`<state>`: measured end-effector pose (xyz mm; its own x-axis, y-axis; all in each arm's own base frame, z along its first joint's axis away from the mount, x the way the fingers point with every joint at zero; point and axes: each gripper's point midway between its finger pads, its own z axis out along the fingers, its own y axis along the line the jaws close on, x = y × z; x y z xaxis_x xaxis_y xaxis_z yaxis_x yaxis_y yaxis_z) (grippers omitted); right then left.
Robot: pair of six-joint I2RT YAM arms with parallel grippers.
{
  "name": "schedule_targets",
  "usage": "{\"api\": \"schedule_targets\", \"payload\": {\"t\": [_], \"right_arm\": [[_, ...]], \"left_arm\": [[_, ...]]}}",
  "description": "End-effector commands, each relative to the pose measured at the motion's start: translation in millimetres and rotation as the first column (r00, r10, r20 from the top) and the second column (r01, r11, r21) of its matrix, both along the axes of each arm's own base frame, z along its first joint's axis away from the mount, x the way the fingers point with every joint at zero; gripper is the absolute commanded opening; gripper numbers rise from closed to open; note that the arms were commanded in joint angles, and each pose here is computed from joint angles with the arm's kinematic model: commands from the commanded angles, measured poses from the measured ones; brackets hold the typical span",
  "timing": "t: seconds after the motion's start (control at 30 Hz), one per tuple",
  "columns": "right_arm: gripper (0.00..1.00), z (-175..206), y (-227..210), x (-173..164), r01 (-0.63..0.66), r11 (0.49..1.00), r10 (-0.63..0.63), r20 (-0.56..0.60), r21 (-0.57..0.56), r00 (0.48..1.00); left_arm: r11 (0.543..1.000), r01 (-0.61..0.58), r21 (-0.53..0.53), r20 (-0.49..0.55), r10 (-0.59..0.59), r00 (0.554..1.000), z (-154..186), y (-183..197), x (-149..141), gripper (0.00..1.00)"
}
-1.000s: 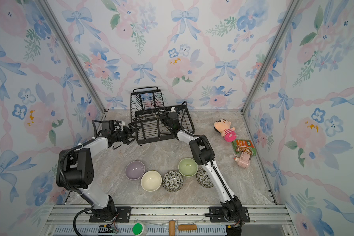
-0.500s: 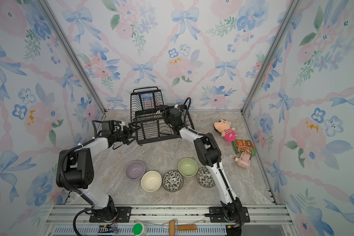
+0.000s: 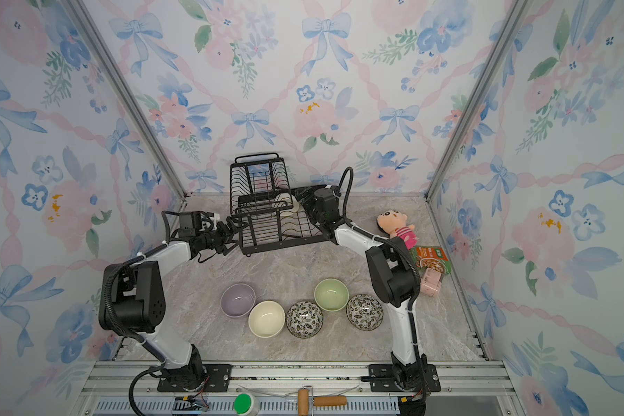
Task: Load bowls into a dish rack
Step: Place the bowl in the dish rack, then move the dish rack to the top-center of the table.
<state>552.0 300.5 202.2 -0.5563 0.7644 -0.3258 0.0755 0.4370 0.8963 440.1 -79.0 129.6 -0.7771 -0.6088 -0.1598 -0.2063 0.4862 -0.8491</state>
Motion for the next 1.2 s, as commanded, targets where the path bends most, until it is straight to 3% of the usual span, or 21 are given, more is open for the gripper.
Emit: {"api": "schedule_targets", "payload": {"t": [0.0,0.13,0.37,0.57,0.73,1.1,1.17], "right_arm": [[0.96,-0.3,-39.4,-13.0,-0.004,0.974,-0.008,-0.052,-0.226,0.999],[0.96,-11.0,-95.3,-12.9,-0.028,0.865,-0.056,-0.151,-0.501,0.987],[1.0,-64.5,-133.8,-8.8,-0.244,0.698,-0.026,-0.364,-0.673,0.931],[0.76,-101.1,-124.8,-3.7,-0.372,0.662,0.068,-0.443,-0.65,0.894],[0.55,-111.0,-120.9,3.5,-0.4,0.621,0.085,-0.449,-0.674,0.889],[0.26,-130.1,-108.0,13.8,-0.445,0.519,0.117,-0.456,-0.729,0.882],[0.24,-132.0,-106.3,13.4,-0.45,0.508,0.12,-0.457,-0.734,0.882]], "left_arm": [[0.999,-0.025,0.039,-0.041,0.026,0.999,-9.9,9.7,-3.3,0.98],[0.999,-0.025,0.04,-0.048,0.027,0.998,-12.1,9.7,-4.9,0.98],[0.999,-0.025,0.043,-0.039,0.027,0.999,-8.7,9.2,-5.2,0.98],[0.998,-0.033,0.052,-0.034,0.035,0.999,-7.3,11.2,-9.1,0.98],[0.998,-0.041,0.057,-0.037,0.043,0.998,-8.3,14.4,-11.1,0.98],[0.998,-0.042,0.053,-0.046,0.044,0.998,-11.2,14.7,-10.8,0.98],[0.998,-0.042,0.054,-0.046,0.045,0.998,-11.5,14.8,-10.7,0.98]]}}
